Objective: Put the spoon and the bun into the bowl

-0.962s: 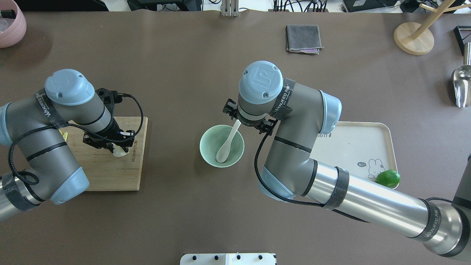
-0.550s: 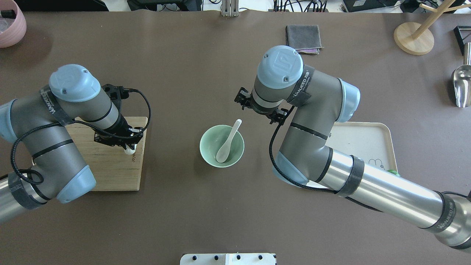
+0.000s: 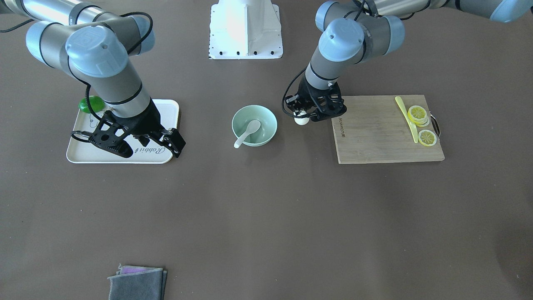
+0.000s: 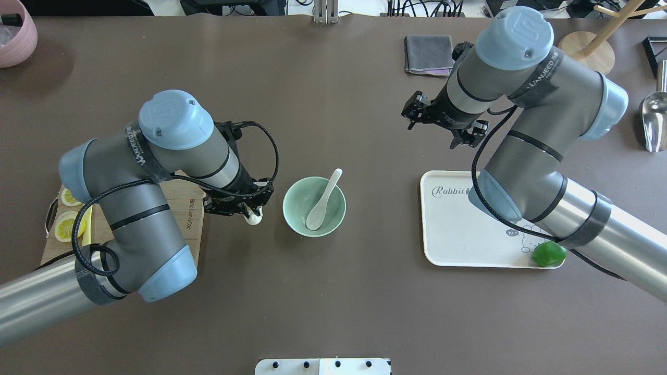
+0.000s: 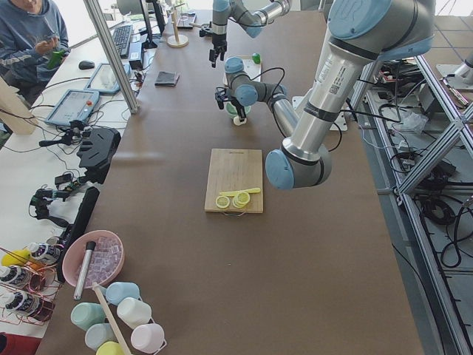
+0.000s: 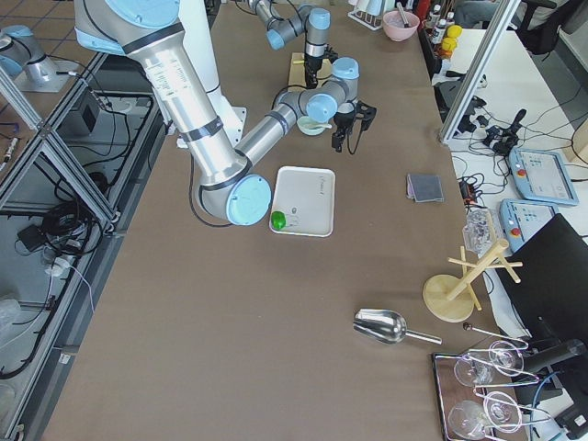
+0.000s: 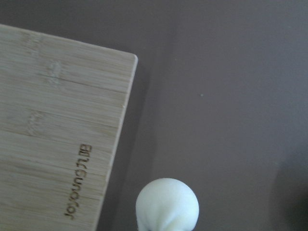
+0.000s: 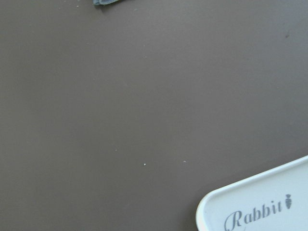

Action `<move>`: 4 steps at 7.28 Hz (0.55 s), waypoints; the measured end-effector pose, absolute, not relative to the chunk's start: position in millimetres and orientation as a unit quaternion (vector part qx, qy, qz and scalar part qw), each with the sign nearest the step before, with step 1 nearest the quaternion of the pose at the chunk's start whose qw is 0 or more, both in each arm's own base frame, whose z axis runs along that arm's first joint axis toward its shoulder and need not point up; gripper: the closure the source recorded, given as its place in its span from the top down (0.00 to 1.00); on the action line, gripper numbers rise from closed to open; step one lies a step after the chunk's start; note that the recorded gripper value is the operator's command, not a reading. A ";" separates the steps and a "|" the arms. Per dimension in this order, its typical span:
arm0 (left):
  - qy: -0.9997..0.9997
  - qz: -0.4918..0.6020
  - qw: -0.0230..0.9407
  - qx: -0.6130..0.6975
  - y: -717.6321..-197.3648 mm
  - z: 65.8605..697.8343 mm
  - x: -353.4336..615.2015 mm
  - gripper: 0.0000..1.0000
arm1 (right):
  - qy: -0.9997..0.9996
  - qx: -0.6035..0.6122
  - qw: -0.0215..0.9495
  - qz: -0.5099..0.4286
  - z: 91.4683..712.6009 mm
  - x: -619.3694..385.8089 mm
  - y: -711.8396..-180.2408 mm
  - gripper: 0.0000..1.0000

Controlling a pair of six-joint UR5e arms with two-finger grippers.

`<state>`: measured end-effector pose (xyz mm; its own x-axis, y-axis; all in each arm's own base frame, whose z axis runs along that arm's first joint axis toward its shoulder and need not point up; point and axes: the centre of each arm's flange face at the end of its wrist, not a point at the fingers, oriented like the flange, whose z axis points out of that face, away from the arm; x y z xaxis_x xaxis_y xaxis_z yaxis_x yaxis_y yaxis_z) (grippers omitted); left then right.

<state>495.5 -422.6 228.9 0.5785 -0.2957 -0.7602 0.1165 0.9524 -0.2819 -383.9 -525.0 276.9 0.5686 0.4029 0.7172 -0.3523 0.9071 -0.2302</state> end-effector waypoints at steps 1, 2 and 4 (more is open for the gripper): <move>0.454 -0.123 0.876 -0.106 -418.1 205.1 506.6 0.00 | -0.410 -0.028 0.887 0.209 284.9 -375.0 -523.5 1.00; 0.461 -0.130 0.871 -0.108 -417.4 186.1 514.3 0.15 | -0.408 -0.028 0.888 0.208 289.7 -371.4 -523.0 1.00; 0.469 -0.132 0.869 -0.092 -409.8 167.0 532.2 0.98 | -0.405 -0.030 0.890 0.208 296.5 -369.9 -522.8 1.00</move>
